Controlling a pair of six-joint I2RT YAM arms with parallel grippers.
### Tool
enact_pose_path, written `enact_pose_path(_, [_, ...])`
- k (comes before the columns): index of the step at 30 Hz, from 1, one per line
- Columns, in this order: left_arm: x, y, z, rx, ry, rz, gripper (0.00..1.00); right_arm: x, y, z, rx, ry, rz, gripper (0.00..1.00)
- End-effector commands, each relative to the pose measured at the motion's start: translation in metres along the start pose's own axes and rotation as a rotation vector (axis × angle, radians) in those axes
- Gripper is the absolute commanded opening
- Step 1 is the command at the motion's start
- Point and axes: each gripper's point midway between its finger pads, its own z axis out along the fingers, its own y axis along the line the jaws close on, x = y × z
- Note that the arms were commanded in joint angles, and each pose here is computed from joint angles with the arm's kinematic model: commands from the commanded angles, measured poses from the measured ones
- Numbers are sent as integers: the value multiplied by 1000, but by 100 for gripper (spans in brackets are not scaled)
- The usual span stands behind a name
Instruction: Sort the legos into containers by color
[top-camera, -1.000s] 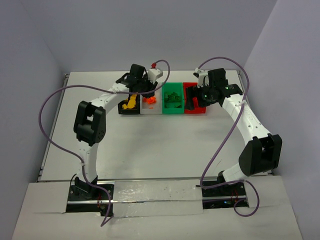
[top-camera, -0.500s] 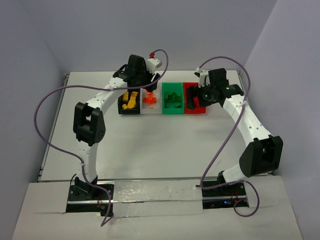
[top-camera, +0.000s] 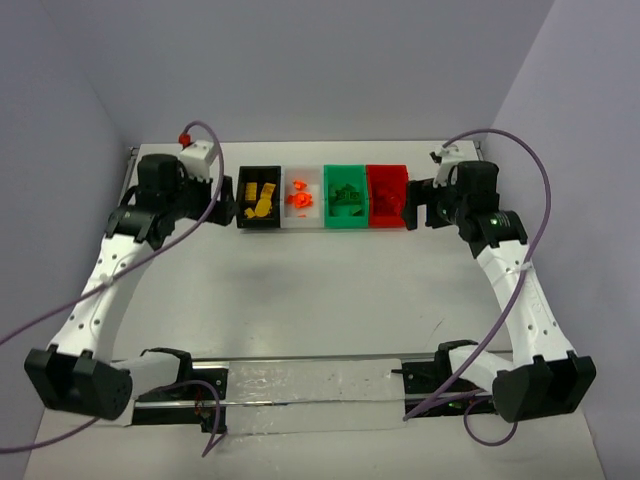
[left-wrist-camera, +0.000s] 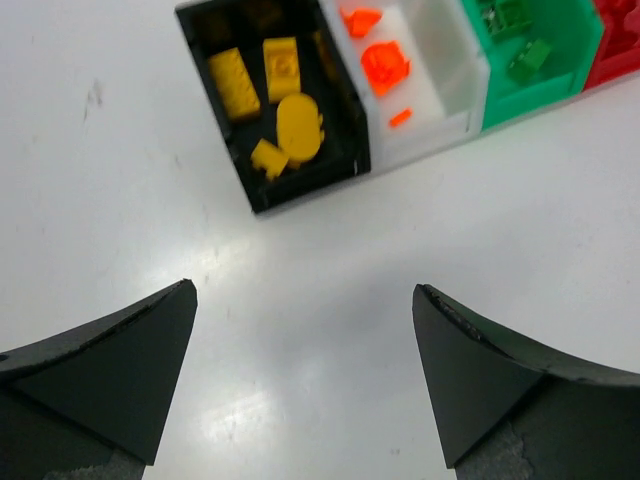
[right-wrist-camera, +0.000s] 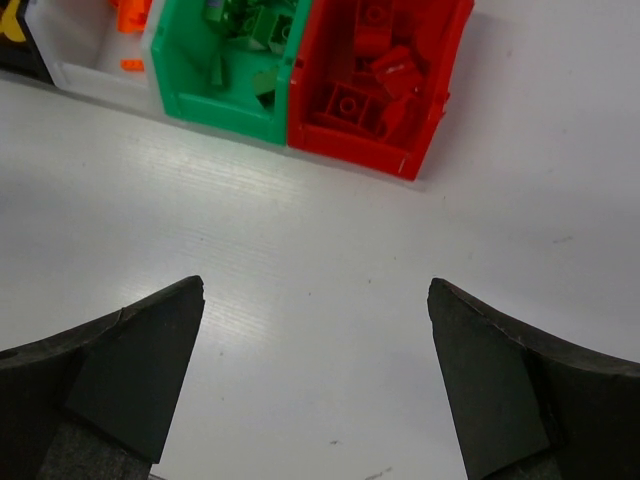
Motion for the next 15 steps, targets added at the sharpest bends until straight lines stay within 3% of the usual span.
enact_pose_path(1, [38,20,-26,-133,21,-18,99,-3,-8,-16,70,-109,47,100])
enact_pose_path(6, [66,39,-46,-227,-8,-48,99,20,-14,-21,115,-131,51,100])
enact_pose_path(15, [65,41,-45,-230,-16,-103,99,26,-18,-38,161,-193,75,100])
